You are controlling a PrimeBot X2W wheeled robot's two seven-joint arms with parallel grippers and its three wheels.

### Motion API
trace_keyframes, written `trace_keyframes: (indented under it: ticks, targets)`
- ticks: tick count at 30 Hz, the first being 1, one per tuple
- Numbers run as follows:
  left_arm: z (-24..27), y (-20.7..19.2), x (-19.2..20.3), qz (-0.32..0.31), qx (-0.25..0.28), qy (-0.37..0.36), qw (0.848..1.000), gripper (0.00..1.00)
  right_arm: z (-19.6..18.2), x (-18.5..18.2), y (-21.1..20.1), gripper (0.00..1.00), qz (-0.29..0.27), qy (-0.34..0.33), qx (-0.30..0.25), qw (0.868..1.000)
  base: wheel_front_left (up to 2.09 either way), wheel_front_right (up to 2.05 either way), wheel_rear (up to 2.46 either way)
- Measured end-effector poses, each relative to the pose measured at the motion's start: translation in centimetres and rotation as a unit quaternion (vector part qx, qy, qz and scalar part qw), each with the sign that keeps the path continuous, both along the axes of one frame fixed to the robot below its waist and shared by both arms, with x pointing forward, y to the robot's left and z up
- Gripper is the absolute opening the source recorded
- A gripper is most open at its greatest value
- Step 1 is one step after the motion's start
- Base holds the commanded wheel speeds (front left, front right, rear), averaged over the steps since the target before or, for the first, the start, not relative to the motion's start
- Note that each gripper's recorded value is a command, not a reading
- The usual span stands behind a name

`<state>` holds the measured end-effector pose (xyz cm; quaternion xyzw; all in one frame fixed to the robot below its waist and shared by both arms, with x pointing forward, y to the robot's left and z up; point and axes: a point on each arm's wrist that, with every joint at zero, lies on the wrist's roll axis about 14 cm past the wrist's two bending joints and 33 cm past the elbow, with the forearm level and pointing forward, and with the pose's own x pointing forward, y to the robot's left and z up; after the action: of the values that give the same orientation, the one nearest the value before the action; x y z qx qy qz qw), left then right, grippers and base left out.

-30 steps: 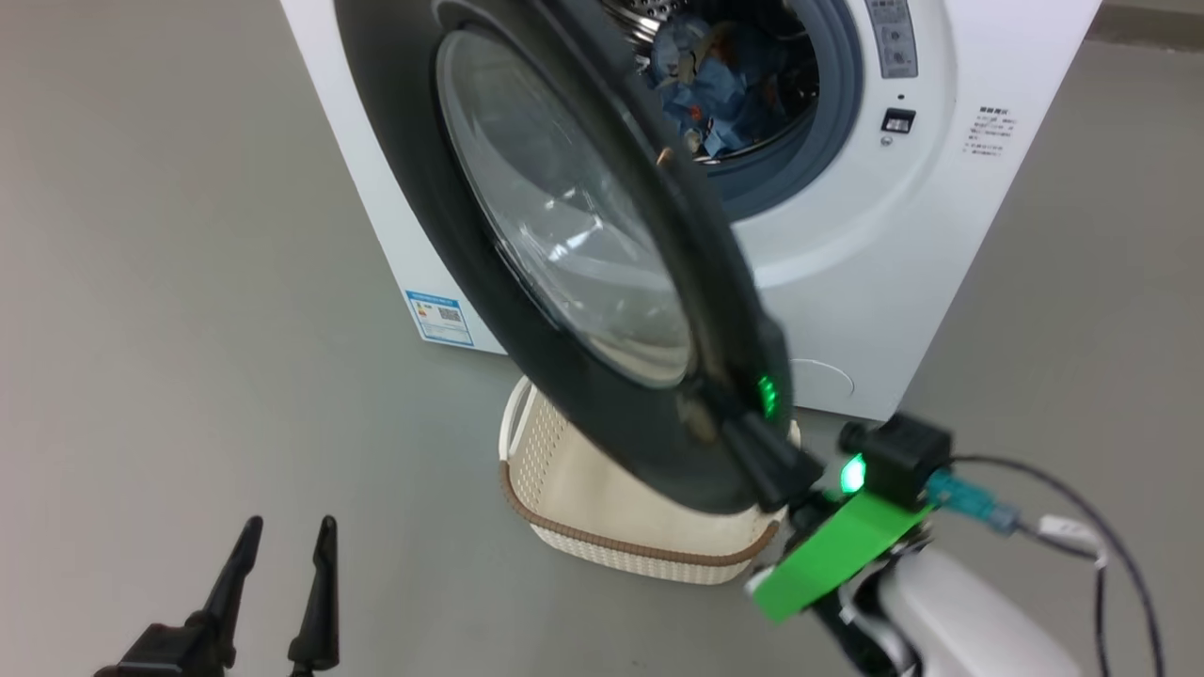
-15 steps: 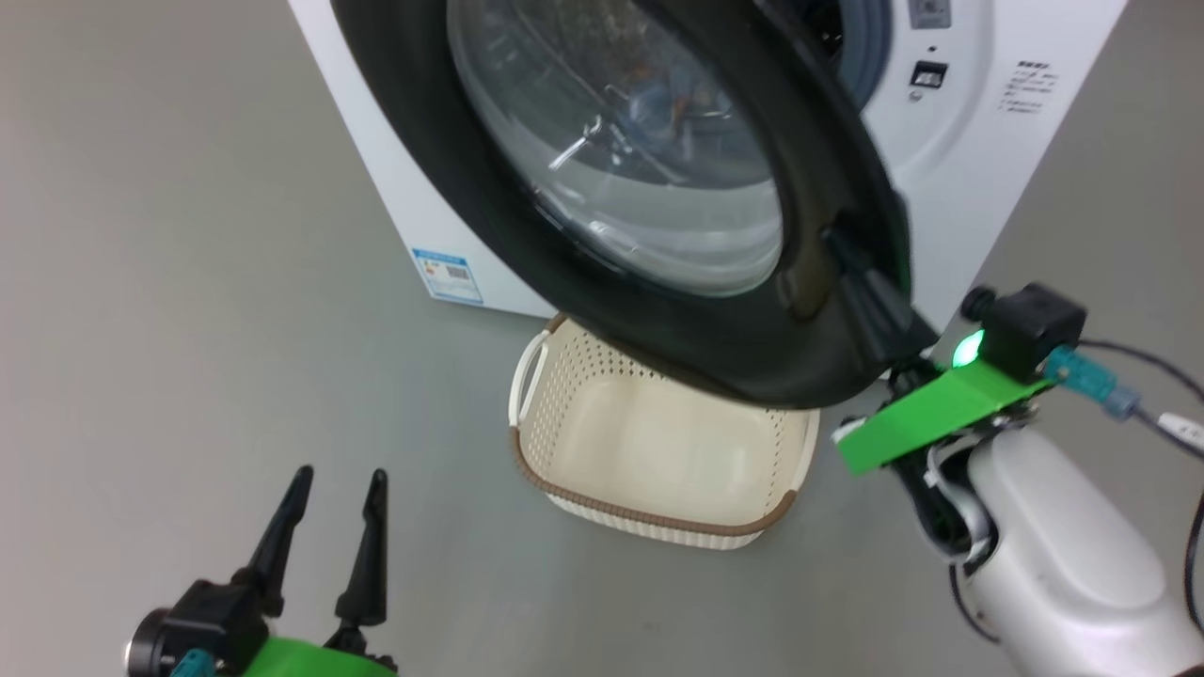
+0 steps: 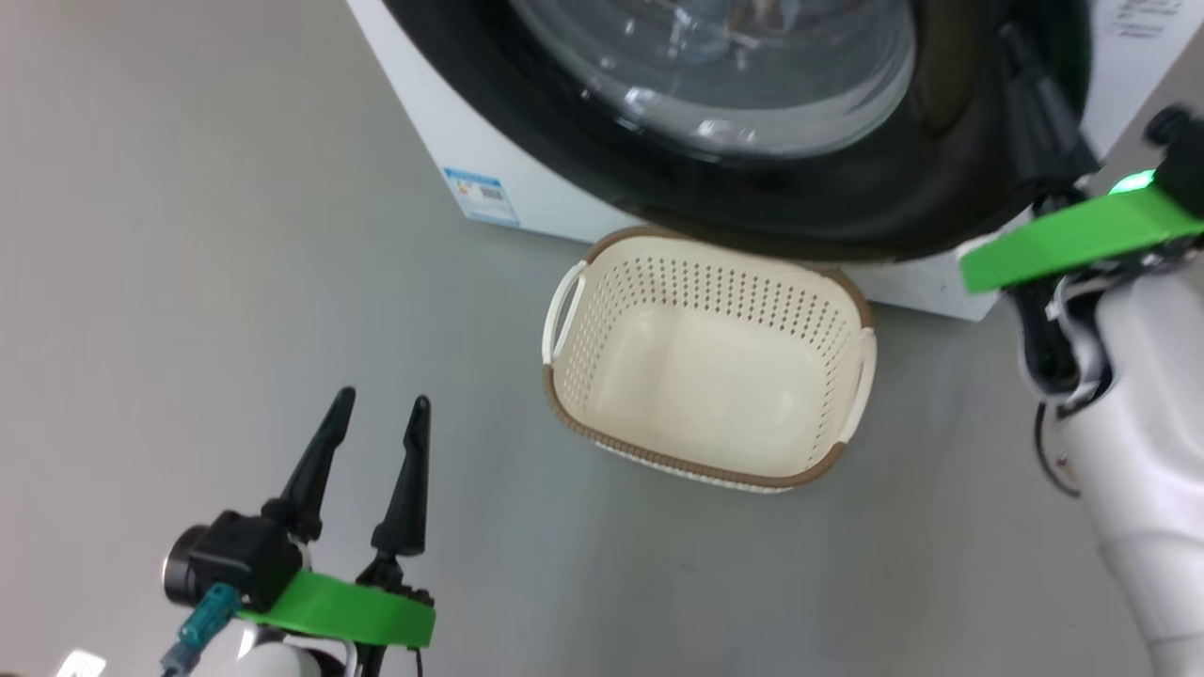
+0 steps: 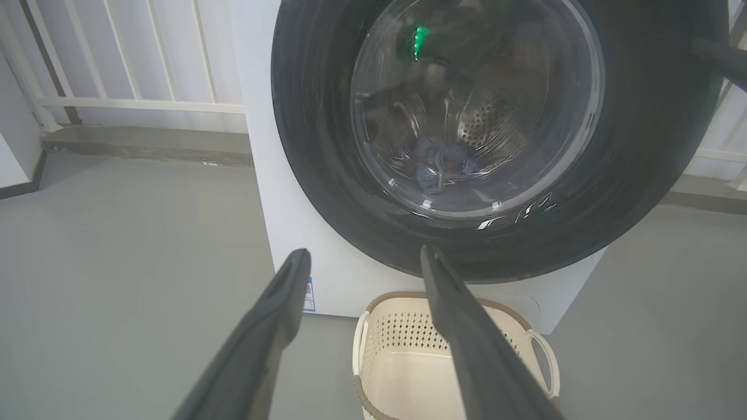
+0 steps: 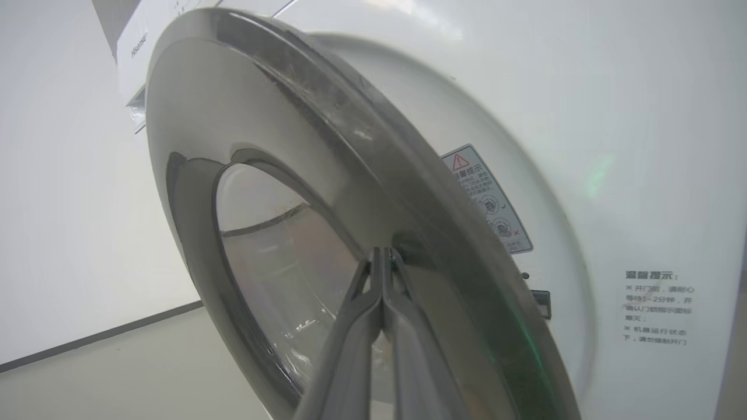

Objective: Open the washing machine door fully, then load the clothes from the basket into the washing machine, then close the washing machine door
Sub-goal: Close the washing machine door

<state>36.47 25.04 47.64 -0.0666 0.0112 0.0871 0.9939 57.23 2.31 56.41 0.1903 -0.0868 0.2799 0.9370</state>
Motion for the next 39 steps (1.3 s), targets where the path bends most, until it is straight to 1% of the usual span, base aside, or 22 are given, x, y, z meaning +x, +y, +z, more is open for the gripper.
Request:
trace_keyframes:
  ticks: [7,13,19,26,27,28,30,31,32,33,34,39]
  targets:
    - [-0.3,0.0,1.5,-0.003,0.0,0.004,1.0,1.0,-0.1,3.7,-0.4,0.0,-0.021,-0.01,0.005,1.0,0.0,0.0,0.0]
    - [-0.9,0.2,2.1,-0.002,0.002,0.015,1.0,1.0,-0.9,5.9,-0.4,0.0,-0.034,-0.007,0.012,0.999,0.0,0.0,0.0]
    - [-1.3,0.4,2.5,-0.001,0.005,0.021,1.0,1.0,-2.0,6.5,0.8,0.0,-0.027,0.0,0.02,0.999,0.0,0.0,0.0]
    - [-1.3,0.4,2.7,-0.001,0.004,0.022,1.0,1.0,-1.6,6.2,1.4,0.0,-0.017,-0.007,0.015,1.0,0.0,0.0,0.0]
    - [-1.3,0.4,2.6,-0.001,0.004,0.021,1.0,1.0,-1.3,5.9,1.5,0.13,-0.015,-0.011,0.01,1.0,0.0,0.0,0.0]
    - [-1.3,0.5,2.6,-0.001,0.003,0.02,1.0,1.0,-1.1,5.6,1.6,0.24,-0.011,-0.014,0.008,1.0,0.0,0.0,0.0]
    - [-1.2,0.6,2.4,0.002,0.003,0.019,1.0,1.0,-0.9,4.8,1.8,0.38,-0.005,-0.015,0.007,1.0,0.0,0.0,0.0]
    - [-1.1,0.7,2.3,0.003,0.004,0.019,1.0,1.0,-1.2,4.2,1.8,0.49,-0.002,-0.012,0.001,1.0,0.0,0.0,0.0]
    - [-1.1,0.8,2.2,0.005,0.003,0.019,1.0,1.0,-1.7,3.6,1.9,0.74,0.002,-0.008,-0.005,1.0,0.0,0.0,0.0]
    - [-1.1,0.9,2.1,0.007,0.001,0.019,1.0,1.0,-2.1,3.0,1.9,0.95,0.005,-0.003,-0.01,1.0,0.0,0.0,0.0]
    - [-1.2,0.9,1.9,0.007,-0.001,0.02,1.0,1.0,-2.5,2.5,1.8,1.0,0.008,0.002,-0.014,1.0,0.0,0.0,0.0]
    - [-1.2,1.0,1.4,0.011,-0.006,0.019,1.0,1.0,-3.3,-0.4,1.7,1.0,0.022,0.01,-0.039,0.999,0.0,0.0,0.0]
